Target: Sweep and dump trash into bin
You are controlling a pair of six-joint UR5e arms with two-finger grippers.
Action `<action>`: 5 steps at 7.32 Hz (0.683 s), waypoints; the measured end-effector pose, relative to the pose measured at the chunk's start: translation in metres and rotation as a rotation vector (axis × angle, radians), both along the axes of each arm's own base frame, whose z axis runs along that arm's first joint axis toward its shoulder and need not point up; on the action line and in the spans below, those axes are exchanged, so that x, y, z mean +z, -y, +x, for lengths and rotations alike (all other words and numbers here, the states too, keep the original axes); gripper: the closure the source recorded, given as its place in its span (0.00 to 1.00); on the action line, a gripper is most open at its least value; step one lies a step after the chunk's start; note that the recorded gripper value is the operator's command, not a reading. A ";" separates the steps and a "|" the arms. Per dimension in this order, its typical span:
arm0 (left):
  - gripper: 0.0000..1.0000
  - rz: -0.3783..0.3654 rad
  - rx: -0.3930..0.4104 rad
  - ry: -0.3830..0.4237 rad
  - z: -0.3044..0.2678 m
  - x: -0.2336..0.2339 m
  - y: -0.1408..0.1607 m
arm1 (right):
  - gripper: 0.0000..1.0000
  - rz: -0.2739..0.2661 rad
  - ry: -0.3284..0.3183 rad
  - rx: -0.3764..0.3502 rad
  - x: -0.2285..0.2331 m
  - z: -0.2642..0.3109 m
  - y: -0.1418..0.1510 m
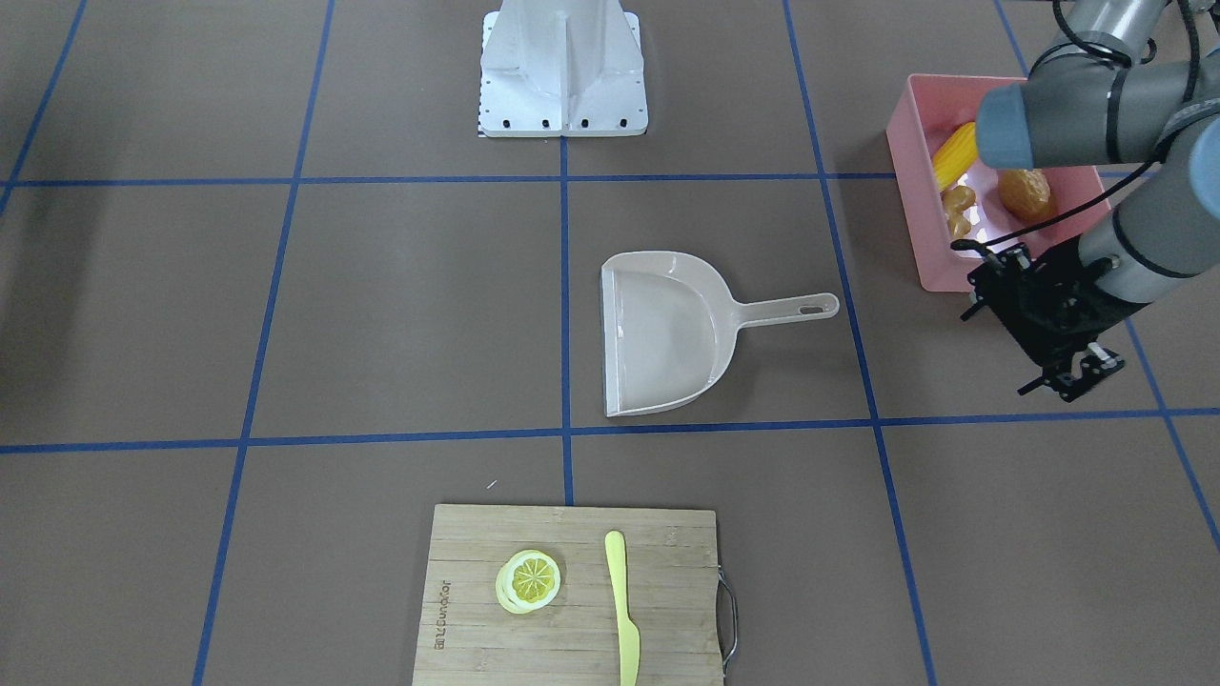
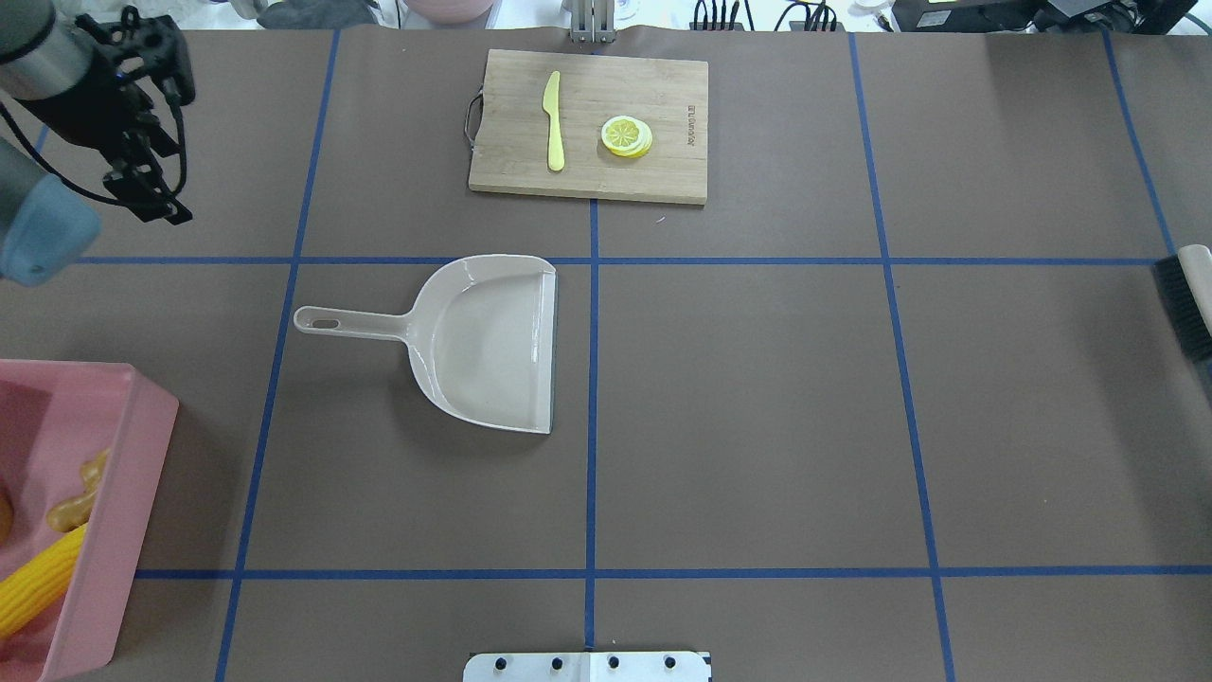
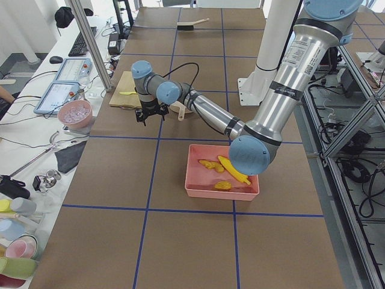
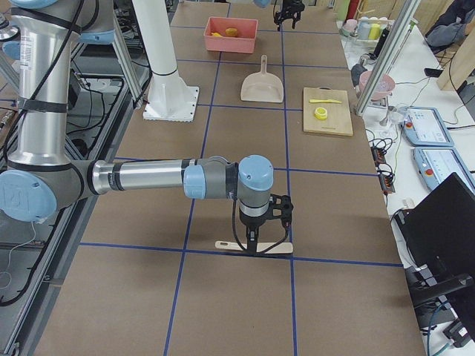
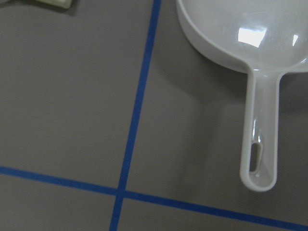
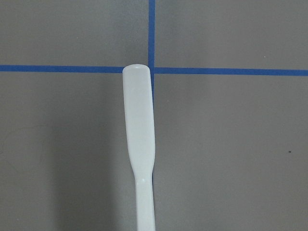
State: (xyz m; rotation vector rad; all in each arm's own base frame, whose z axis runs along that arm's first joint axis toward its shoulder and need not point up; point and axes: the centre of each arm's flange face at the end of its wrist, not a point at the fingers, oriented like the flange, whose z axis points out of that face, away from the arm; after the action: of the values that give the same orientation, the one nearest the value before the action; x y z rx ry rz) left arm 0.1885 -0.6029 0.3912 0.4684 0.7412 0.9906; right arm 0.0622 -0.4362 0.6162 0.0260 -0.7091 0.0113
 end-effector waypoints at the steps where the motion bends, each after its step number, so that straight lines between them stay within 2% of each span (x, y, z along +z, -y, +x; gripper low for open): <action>1: 0.02 -0.105 -0.108 -0.012 -0.041 0.022 0.001 | 0.00 -0.001 0.000 0.000 0.000 0.000 0.000; 3: 0.02 -0.263 -0.299 -0.018 -0.139 0.082 -0.013 | 0.00 -0.002 -0.001 0.000 0.001 0.000 0.000; 5: 0.02 -0.431 -0.481 -0.015 -0.226 0.154 -0.056 | 0.00 -0.003 -0.001 0.001 0.001 0.000 0.000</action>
State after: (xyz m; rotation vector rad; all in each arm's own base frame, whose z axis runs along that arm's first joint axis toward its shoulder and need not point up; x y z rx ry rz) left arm -0.0371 -0.5467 0.5449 0.2561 0.7827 0.3620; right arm 0.0623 -0.4361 0.6170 0.0239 -0.7080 0.0130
